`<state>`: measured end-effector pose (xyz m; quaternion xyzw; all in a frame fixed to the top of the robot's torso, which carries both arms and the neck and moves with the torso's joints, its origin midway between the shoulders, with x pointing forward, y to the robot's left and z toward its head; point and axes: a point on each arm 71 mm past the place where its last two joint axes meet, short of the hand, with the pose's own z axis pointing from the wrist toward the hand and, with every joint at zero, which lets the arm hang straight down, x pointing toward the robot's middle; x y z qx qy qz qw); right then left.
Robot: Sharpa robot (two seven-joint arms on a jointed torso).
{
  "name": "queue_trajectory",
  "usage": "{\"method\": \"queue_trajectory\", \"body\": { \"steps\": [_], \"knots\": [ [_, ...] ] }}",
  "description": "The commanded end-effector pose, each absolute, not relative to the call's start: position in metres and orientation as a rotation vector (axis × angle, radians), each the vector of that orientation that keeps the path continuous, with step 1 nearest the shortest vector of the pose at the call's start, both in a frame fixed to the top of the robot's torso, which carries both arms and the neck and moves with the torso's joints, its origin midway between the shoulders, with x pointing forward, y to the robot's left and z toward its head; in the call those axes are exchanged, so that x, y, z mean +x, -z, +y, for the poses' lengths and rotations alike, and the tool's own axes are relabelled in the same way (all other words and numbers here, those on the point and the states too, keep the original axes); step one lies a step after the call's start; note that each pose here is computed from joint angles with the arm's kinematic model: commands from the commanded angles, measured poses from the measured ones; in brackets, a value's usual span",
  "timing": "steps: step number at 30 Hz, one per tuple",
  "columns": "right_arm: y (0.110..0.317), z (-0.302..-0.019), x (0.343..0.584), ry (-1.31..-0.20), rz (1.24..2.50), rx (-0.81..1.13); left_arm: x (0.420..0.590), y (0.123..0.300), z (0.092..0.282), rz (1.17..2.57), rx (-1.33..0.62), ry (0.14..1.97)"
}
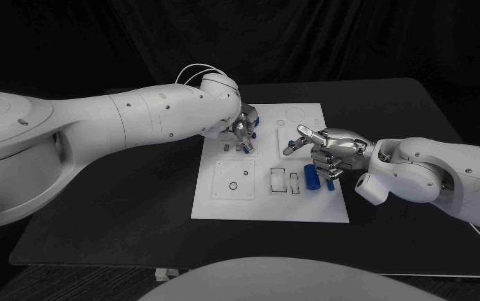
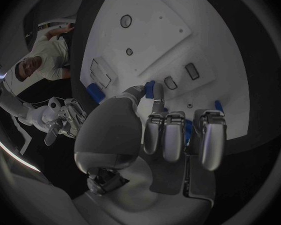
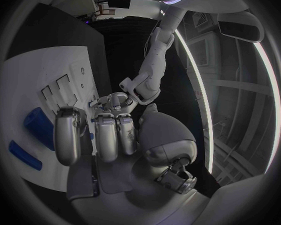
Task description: Assemble the parts on the task board
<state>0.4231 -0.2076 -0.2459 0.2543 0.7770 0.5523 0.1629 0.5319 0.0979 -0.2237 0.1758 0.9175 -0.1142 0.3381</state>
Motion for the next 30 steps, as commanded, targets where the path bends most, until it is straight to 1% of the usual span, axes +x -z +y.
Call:
{"method": "queue_trajectory", "body": {
  "steps": [1, 6, 12, 20, 30],
  "knots": [
    [0.247, -0.207, 0.422, -1.576, 2.237, 0.72, 0.53, 0.225, 0.097, 2.391, 0.457, 0.304],
    [0.247, -0.207, 0.422, -1.574, 2.238, 0.721, 0.531, 0.224, 0.102, 2.371, 0.425, 0.28],
    [0.247, -0.209, 0.422, -1.568, 2.239, 0.725, 0.531, 0.223, 0.114, 2.342, 0.371, 0.245],
    [0.248, -0.21, 0.423, -1.561, 2.245, 0.727, 0.529, 0.221, 0.13, 2.337, 0.215, 0.252],
    [0.248, -0.21, 0.423, -1.556, 2.25, 0.728, 0.528, 0.22, 0.143, 2.304, 0.099, 0.2]
  ]
}}
